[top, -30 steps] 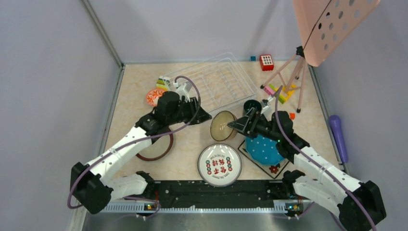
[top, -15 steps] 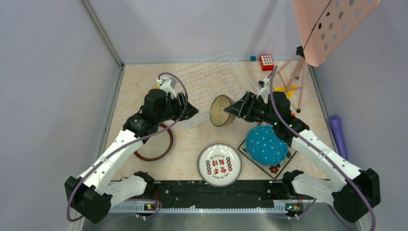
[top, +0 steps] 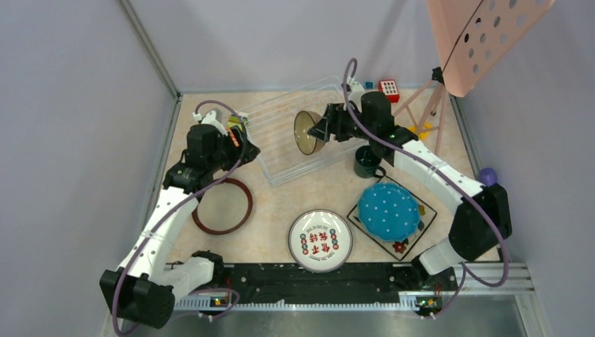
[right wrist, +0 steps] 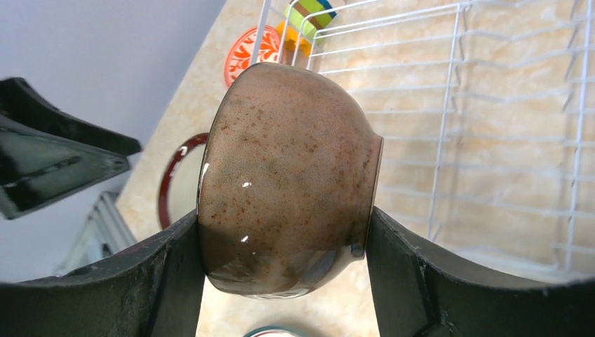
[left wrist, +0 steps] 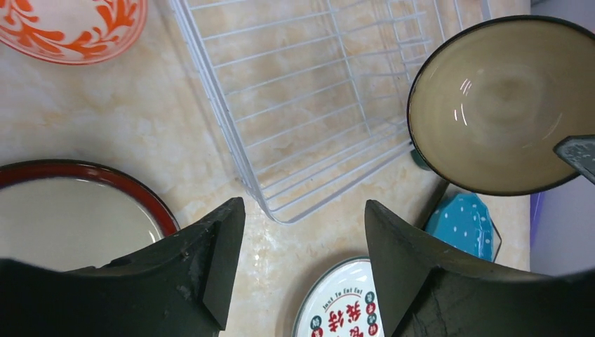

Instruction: Load the mixed dishes into the dish rack

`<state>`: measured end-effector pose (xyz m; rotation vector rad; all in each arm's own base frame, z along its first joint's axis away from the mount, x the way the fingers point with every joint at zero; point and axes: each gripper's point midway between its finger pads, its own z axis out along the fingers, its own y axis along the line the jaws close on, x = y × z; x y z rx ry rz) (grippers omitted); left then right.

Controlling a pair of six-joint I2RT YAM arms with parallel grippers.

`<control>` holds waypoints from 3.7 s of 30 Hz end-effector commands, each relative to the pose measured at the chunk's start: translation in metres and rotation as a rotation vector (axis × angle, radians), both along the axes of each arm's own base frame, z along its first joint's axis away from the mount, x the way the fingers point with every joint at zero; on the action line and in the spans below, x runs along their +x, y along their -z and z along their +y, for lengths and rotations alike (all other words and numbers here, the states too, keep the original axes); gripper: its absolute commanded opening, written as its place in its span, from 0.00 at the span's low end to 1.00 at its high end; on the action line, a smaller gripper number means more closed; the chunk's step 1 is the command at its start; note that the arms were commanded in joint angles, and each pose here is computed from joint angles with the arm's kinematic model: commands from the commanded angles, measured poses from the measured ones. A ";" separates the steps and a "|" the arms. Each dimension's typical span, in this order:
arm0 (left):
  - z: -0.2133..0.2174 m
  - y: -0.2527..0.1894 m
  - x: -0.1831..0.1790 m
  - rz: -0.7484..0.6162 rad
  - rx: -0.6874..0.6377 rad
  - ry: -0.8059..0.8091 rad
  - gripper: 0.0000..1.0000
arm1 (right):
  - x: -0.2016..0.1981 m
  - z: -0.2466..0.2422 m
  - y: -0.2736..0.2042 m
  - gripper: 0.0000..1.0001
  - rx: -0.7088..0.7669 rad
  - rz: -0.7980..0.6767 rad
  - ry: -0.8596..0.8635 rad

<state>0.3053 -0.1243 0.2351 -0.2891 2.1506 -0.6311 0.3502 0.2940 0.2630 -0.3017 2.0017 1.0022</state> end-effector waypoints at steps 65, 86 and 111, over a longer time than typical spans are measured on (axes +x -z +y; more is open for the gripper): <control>0.046 -0.027 -0.030 -0.026 0.126 -0.049 0.72 | 0.137 0.201 0.072 0.33 -0.962 -1.794 -0.536; 0.032 -0.020 -0.037 -0.003 0.091 0.042 0.72 | 0.109 0.197 0.084 0.99 -0.878 -1.460 -0.860; 0.041 -0.017 -0.037 0.004 0.091 -0.024 0.73 | 0.097 0.180 0.070 0.99 -0.797 -1.303 -0.862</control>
